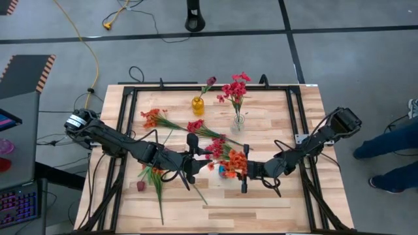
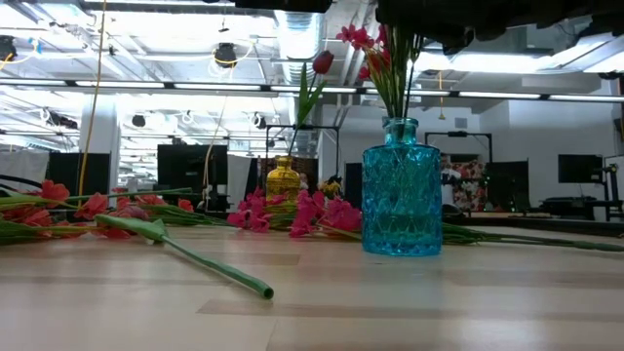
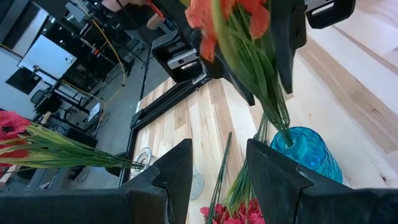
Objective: Sort flowers into vase by color
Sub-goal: Put the bottom right orange flowers into the blue vase
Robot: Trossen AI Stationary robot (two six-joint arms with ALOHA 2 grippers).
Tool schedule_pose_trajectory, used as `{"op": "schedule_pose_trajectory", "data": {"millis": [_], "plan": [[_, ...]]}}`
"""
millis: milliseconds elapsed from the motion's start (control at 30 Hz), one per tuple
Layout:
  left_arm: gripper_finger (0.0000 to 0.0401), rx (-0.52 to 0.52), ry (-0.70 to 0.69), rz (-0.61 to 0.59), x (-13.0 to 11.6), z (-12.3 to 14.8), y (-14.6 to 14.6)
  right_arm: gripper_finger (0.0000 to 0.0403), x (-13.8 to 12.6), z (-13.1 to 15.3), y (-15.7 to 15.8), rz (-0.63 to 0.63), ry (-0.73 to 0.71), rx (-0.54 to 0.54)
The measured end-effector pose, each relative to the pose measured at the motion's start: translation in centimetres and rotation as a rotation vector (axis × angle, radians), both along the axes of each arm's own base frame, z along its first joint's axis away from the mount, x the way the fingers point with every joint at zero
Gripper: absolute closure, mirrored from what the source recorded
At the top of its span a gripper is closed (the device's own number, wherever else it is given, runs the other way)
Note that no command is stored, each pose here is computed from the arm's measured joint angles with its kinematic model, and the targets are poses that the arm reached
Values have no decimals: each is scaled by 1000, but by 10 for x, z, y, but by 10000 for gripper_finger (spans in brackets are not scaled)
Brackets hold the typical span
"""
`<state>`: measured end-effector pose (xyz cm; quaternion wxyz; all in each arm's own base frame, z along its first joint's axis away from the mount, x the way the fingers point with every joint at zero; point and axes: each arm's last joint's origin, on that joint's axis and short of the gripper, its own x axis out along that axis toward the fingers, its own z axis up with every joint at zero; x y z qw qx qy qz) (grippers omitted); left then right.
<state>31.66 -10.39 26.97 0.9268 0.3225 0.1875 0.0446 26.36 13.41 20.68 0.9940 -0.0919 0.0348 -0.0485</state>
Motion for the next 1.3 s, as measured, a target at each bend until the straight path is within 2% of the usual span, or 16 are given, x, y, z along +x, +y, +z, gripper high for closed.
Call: {"op": "schedule_pose_trajectory", "data": {"millis": [200, 333, 433, 600, 733, 967, 1200, 1300], "plan": [[262, 1, 0, 0, 0, 0, 0, 186, 0, -1, 0, -6, -5, 98], [262, 1, 0, 1, 0, 0, 0, 161, 0, -1, 0, -8, 0, 120], [262, 1, 0, 1, 0, 0, 0, 157, -1, -3, 0, -11, 18, 127], [262, 1, 1, 0, 0, 0, 0, 157, -5, -1, -3, -26, 50, 223], [262, 3, 6, 1, 0, -1, 0, 156, -11, 3, -6, -37, 88, 252], [262, 4, 6, 2, 0, -1, 0, 156, -24, 11, -14, -60, 163, 274], [262, 4, 6, 4, 0, -1, 0, 156, -40, 14, -19, -65, 262, 222], [262, 5, 6, 4, 0, -1, 0, 157, -47, 15, -22, -83, 300, 261]]}}
